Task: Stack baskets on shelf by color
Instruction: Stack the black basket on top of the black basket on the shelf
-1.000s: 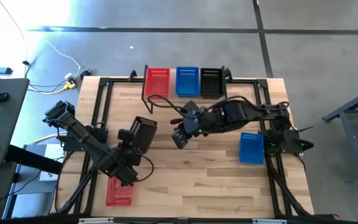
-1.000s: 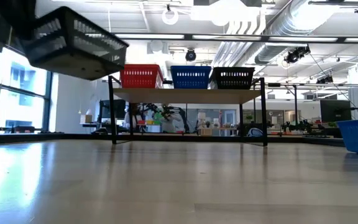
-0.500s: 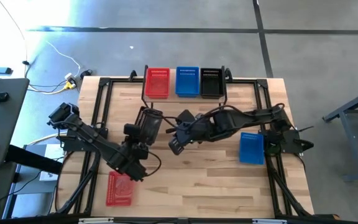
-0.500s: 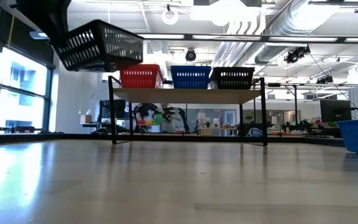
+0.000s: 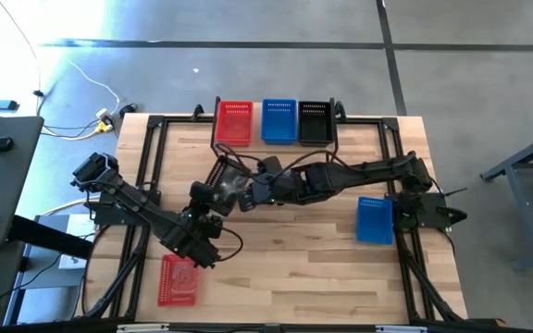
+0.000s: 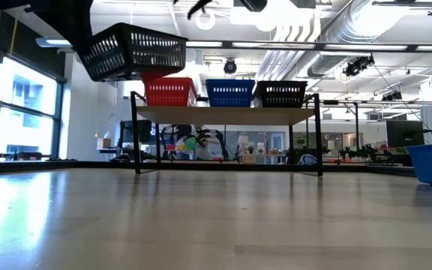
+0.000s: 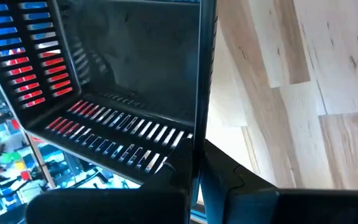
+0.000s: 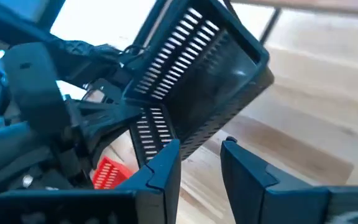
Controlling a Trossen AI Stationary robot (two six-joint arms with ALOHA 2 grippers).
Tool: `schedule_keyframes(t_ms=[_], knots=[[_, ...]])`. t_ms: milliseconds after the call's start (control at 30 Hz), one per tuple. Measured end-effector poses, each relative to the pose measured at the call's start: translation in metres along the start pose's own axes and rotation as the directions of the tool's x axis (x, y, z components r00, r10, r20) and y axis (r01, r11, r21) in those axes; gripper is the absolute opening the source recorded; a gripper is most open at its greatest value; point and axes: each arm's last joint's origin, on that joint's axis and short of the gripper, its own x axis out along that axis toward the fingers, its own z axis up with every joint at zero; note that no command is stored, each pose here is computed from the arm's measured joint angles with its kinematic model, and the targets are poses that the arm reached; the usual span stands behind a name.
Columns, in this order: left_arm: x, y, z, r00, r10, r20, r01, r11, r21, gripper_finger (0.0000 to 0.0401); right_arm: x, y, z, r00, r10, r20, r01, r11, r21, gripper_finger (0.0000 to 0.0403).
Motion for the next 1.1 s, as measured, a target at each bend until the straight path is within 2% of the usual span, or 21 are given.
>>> schedule_keyframes(t_ms=[200, 333, 433, 567, 833, 1100], knots=[[0.000, -0.001, 0.000, 1.000, -0.018, -0.005, 0.018, 0.998, 0.065, 0.0003, 0.012, -0.010, -0.003, 0.999, -0.041, -0.023, 0.044, 0.981, 0.188, 0.0099], [0.000, -0.001, 0.000, 1.000, -0.024, -0.007, 0.024, 0.995, 0.093, 0.0003, 0.013, -0.011, -0.001, 0.999, -0.045, -0.016, 0.048, 0.965, 0.257, 0.0099], [0.000, -0.001, 0.000, 1.000, -0.024, -0.007, 0.025, 0.992, 0.120, 0.0003, 0.015, -0.013, 0.003, 0.999, -0.045, -0.020, 0.050, 0.932, 0.358, 0.0099], [0.000, -0.001, 0.000, 1.000, -0.023, -0.007, 0.024, 0.988, 0.154, 0.0003, 0.017, -0.015, 0.007, 0.999, -0.044, -0.032, 0.054, 0.898, 0.436, 0.0099], [0.000, -0.001, 0.000, 1.000, -0.021, -0.006, 0.022, 0.984, 0.174, 0.0003, 0.022, -0.015, 0.007, 0.995, -0.017, -0.099, 0.067, 0.843, 0.534, 0.0099], [0.000, 0.000, 0.000, 1.000, -0.004, -0.001, 0.004, 0.984, 0.179, 0.0003, 0.039, -0.013, 0.004, 0.995, 0.006, -0.102, 0.053, 0.824, 0.564, 0.0099]])
